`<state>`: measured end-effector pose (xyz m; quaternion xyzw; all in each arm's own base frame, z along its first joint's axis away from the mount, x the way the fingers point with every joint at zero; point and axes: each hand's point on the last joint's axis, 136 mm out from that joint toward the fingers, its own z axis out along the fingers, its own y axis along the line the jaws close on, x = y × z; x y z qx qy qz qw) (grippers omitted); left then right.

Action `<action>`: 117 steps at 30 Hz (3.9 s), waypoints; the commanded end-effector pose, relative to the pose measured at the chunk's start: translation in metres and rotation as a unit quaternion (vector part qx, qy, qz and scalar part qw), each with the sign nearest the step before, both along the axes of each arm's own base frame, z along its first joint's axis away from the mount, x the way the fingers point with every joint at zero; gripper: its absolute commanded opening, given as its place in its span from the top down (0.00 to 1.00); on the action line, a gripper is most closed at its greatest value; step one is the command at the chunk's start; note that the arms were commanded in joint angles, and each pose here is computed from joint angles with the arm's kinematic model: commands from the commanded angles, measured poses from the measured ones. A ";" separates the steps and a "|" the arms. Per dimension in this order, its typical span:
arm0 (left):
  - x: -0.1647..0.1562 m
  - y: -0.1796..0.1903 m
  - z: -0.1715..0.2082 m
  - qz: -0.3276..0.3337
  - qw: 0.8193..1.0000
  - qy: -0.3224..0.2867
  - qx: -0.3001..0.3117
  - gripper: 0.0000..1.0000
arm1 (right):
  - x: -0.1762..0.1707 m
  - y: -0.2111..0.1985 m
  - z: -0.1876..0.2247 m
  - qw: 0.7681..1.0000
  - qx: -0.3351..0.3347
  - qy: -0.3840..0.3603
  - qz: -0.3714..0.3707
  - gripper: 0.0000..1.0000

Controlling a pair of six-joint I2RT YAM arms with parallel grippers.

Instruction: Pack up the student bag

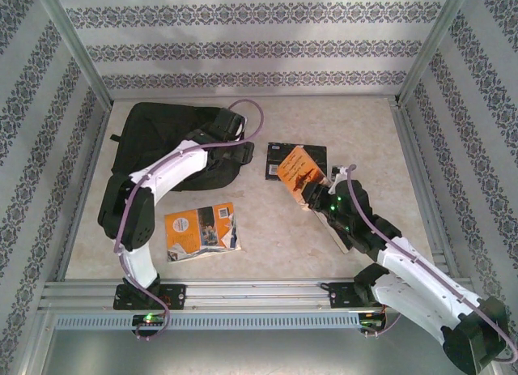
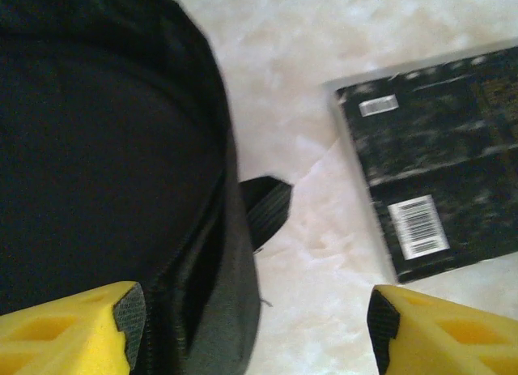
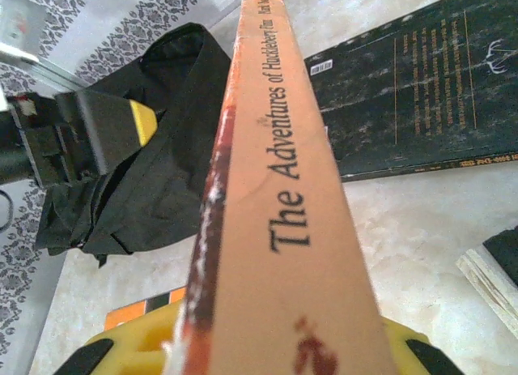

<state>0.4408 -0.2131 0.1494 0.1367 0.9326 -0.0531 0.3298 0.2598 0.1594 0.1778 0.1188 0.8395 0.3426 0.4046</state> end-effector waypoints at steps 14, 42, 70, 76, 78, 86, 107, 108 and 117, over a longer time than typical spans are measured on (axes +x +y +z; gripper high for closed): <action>0.019 0.038 -0.010 0.031 1.000 0.000 0.000 0.88 | -0.001 0.004 0.000 0.999 0.044 -0.008 0.020 1.00; -0.101 0.012 0.133 -0.055 0.953 -0.095 -0.283 1.00 | 0.082 0.124 0.068 0.972 0.167 0.064 0.154 1.00; -0.001 0.061 0.094 0.045 0.993 -0.055 -0.093 0.24 | 0.075 0.188 0.080 0.941 0.217 0.065 0.250 1.00; 0.008 0.049 0.088 0.028 0.993 -0.031 -0.114 0.63 | 0.076 0.186 0.079 0.945 0.209 0.059 0.247 1.00; 0.011 0.043 0.095 0.019 0.990 -0.036 -0.134 0.85 | 0.077 0.184 0.074 0.947 0.199 0.060 0.243 1.00; -0.001 0.024 0.144 -0.036 0.981 -0.053 -0.183 1.00 | 0.087 0.149 0.042 0.976 0.079 0.065 0.194 1.00; -0.035 0.018 0.235 -0.081 0.964 -0.130 -0.216 1.00 | 0.113 0.200 0.051 0.937 0.214 0.126 0.244 1.00; -0.035 0.018 0.235 -0.082 0.964 -0.131 -0.217 1.00 | 0.116 0.203 0.052 0.936 0.221 0.127 0.244 1.00; -0.034 0.014 0.244 -0.090 0.959 -0.140 -0.228 1.00 | 0.145 0.243 0.035 0.928 0.242 0.155 0.238 0.98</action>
